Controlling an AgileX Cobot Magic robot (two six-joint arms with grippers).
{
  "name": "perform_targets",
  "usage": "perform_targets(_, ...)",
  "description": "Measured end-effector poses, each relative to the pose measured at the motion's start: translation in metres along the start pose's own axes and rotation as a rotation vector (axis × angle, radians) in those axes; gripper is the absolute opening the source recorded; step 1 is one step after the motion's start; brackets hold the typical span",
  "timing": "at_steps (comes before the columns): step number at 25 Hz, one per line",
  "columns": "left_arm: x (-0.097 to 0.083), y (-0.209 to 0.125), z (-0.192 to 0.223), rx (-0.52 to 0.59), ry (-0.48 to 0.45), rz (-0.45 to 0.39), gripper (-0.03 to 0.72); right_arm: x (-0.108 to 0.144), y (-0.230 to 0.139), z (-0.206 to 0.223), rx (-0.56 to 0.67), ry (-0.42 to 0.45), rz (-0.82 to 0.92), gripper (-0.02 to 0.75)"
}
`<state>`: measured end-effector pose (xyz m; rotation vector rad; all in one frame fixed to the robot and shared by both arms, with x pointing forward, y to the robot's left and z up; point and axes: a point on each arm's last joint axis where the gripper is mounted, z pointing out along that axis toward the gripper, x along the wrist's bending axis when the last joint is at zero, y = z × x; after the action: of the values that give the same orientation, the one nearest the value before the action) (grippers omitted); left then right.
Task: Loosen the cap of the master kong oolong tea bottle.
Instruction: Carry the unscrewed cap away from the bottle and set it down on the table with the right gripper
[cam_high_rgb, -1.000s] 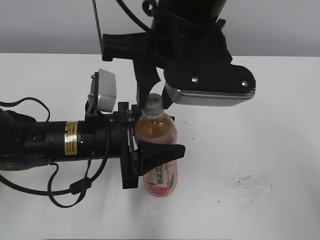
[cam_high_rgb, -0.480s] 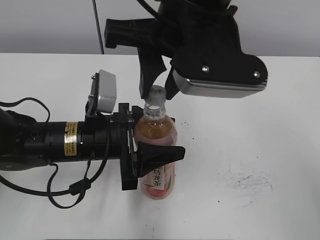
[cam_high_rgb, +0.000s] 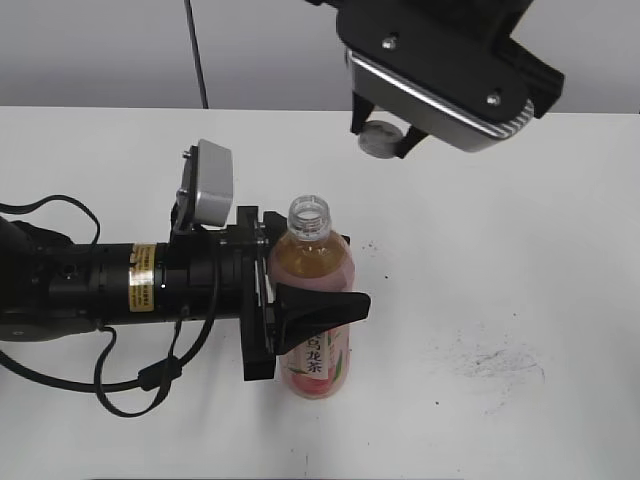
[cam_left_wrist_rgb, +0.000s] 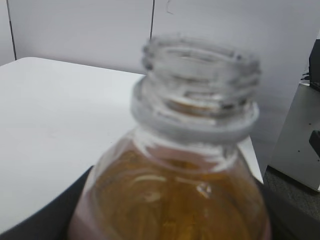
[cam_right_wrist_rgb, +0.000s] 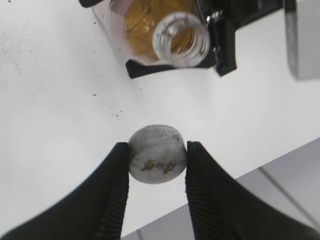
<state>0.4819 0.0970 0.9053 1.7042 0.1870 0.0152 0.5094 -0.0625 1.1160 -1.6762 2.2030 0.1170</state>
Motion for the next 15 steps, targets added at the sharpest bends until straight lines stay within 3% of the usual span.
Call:
perform_targets(6, 0.000, 0.000, 0.000, 0.000, 0.000, 0.000, 0.445, 0.047, -0.028, 0.025, 0.037, 0.149, 0.463, 0.266)
perform_targets(9, 0.000, 0.000, 0.000, 0.000, 0.000, 0.000, 0.445, 0.071, -0.035, 0.039, 0.030, 0.219, 0.614, 0.266)
perform_targets(15, 0.000, 0.000, 0.000, 0.000, 0.000, 0.000, 0.445, 0.095, -0.049, 0.062, 0.010, 0.292, 0.996, 0.266)
